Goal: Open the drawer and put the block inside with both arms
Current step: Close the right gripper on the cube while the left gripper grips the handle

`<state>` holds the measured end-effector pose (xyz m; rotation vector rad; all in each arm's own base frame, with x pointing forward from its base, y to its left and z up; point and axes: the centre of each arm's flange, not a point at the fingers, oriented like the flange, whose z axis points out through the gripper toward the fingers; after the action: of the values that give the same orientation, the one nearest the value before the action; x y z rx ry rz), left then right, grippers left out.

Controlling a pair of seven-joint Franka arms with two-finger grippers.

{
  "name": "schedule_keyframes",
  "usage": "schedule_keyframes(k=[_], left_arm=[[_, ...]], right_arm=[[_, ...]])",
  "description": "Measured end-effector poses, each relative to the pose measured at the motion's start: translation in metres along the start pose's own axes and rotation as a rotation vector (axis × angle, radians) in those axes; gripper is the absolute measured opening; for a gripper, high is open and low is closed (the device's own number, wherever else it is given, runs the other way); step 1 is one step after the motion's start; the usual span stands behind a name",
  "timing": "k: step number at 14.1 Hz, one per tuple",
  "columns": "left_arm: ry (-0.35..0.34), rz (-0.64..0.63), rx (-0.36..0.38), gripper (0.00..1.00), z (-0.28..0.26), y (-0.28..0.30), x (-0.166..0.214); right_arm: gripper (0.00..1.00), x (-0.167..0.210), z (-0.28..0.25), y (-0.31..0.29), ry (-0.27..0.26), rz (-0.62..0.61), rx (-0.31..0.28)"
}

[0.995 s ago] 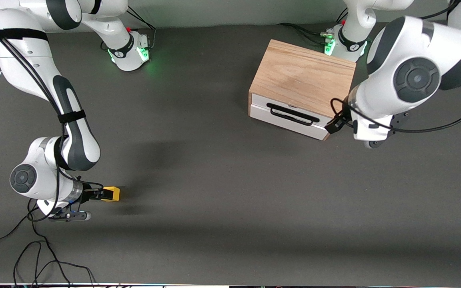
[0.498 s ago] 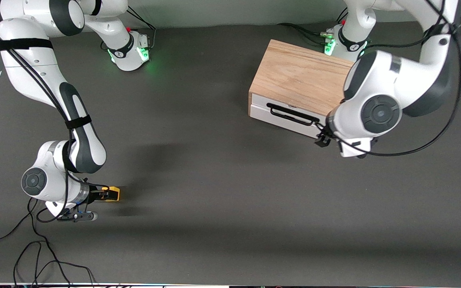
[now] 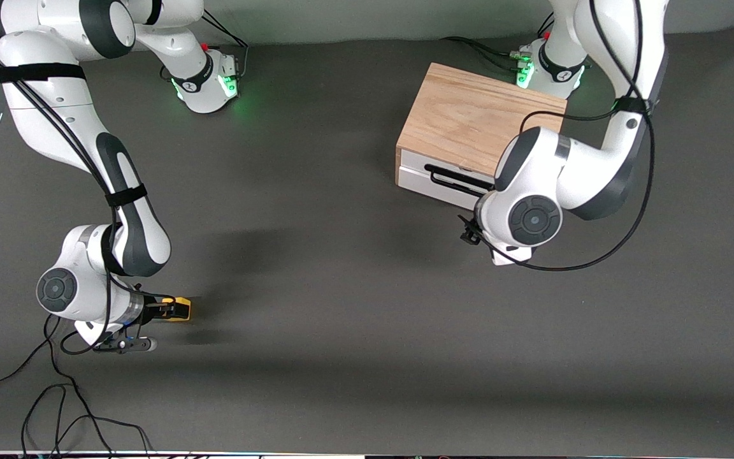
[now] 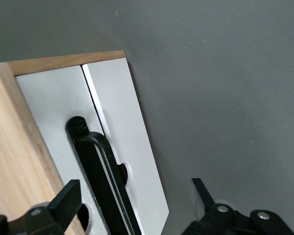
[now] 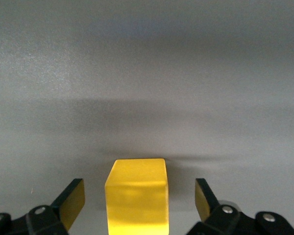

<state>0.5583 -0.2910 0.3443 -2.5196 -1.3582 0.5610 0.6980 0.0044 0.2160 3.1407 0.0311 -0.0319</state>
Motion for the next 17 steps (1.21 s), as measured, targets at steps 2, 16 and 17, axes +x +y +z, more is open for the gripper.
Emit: schedule_keyframes(k=[2, 16, 17], left_arm=[[-0.006, -0.002, 0.028, 0.99, 0.014, 0.0, 0.0], [-0.016, 0.014, 0.098, 0.56, 0.065, 0.008, -0.017], [-0.017, 0.015, 0.104, 0.51, 0.064, 0.007, -0.017]], right_arm=[[1.0, -0.002, 0.005, 0.0, -0.005, 0.0, 0.0], [1.0, -0.008, 0.024, 0.001, 0.006, 0.001, -0.002], [1.0, -0.008, 0.025, 0.001, 0.006, 0.001, -0.002]])
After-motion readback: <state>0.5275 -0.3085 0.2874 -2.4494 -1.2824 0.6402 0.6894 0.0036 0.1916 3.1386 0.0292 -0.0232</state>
